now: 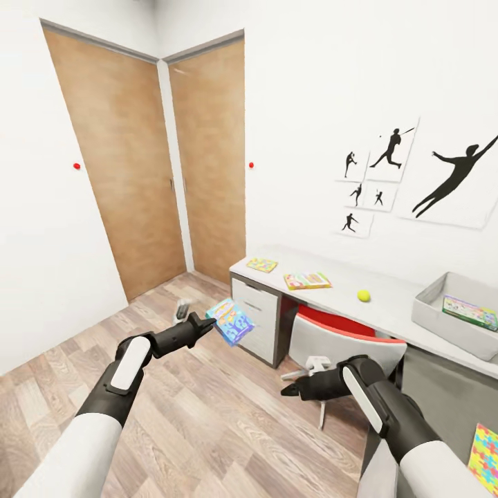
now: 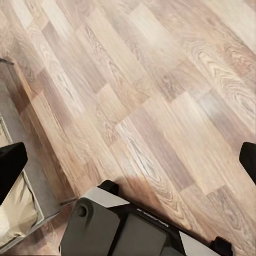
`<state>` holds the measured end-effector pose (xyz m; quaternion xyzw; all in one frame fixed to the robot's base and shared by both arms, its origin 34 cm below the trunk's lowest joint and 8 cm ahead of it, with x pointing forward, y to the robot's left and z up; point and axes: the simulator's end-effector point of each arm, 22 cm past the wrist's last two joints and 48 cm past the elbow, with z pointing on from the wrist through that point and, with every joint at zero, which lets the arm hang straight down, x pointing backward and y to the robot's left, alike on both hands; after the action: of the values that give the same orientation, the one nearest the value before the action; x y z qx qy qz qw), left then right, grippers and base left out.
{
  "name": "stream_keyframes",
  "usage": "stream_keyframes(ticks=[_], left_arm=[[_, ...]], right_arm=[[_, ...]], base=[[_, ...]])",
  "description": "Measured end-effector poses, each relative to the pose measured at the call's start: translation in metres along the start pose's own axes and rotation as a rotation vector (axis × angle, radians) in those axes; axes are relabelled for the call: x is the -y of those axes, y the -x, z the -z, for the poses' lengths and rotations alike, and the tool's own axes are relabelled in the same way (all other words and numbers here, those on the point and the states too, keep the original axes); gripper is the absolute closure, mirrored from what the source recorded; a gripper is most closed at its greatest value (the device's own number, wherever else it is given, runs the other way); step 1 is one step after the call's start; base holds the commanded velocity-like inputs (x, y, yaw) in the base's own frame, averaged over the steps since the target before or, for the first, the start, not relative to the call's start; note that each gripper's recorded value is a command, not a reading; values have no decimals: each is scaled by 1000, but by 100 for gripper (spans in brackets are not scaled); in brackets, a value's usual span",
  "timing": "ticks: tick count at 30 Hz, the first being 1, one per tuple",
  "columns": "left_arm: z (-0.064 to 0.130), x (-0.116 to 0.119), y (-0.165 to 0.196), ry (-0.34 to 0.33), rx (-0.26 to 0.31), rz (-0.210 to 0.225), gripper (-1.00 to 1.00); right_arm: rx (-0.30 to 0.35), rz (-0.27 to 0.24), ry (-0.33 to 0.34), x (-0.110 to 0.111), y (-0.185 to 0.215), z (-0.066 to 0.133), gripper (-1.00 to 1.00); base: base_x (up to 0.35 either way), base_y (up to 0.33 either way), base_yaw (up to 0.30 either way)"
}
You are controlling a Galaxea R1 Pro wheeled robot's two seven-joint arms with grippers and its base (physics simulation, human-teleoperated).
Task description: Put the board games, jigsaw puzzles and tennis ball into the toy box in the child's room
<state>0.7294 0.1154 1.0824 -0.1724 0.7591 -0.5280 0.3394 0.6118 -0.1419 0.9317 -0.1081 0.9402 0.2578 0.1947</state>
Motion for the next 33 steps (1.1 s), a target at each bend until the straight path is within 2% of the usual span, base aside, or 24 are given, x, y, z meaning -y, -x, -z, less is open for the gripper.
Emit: stream_keyframes(ticks=[24,33], left_arm=[[2,6,1,-7,3,-6,100],[2,9,2,-13,6,-6,100]], right_arm=[[8,5,-1,-2,3,4,-100],[10,5,-1,-2,3,5,-100]], base=[[0,0,274],[103,45,87]])
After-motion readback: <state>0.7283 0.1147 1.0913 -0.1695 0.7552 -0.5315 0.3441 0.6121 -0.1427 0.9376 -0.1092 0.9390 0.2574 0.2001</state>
